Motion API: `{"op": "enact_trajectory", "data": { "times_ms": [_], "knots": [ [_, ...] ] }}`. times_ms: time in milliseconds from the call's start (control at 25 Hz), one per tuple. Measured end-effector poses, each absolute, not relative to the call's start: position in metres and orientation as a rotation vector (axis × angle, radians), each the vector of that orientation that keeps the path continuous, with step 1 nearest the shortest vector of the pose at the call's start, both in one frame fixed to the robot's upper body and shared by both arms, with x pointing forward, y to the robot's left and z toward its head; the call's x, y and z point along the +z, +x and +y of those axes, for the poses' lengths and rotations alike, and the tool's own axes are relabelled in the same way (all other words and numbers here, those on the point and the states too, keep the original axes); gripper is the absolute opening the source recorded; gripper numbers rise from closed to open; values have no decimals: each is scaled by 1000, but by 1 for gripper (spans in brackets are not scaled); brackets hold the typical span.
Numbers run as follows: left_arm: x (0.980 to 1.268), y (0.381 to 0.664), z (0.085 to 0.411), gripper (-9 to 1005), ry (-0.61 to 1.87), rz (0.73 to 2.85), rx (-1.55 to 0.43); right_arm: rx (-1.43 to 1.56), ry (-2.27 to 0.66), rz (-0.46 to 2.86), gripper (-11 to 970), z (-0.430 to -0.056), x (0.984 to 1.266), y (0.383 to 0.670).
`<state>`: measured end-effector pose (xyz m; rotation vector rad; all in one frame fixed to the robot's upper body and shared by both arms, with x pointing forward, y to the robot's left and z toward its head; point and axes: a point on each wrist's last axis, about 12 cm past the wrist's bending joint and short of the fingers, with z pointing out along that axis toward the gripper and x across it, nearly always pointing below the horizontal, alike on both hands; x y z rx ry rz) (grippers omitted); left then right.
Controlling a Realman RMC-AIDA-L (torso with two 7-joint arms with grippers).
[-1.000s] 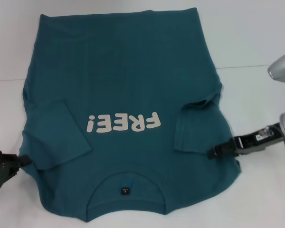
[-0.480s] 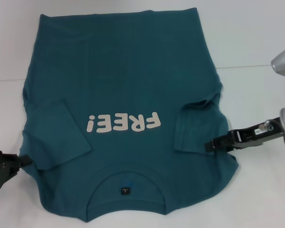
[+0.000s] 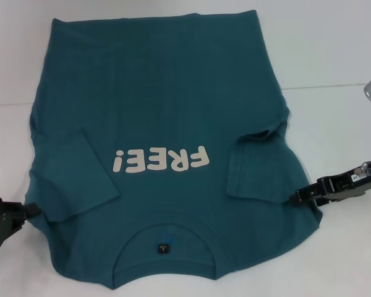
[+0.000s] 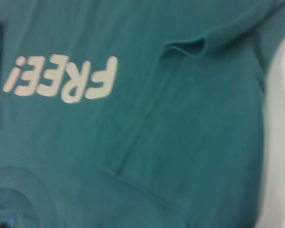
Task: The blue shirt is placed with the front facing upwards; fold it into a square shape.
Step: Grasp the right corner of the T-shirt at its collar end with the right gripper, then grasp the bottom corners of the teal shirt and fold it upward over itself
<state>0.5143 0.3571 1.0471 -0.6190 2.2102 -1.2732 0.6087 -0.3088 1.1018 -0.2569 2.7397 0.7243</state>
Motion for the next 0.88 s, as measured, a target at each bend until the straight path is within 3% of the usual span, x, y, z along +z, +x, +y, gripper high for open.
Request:
{"op": "enact_trajectory", "data": {
  "times_ms": [480,680,880],
  "knots": [
    [1048,515,357,64,-622,2198,-1275,768,-326,2718,792,-285,1100,611],
    [1047,515,357,66,-624,2198,-1275,925,-349,2610,788,-272,1109,613],
    [1048,515,357,68,-624,2195,-1277,888,-341,2636,785,-281,1109,612]
  ]
}}
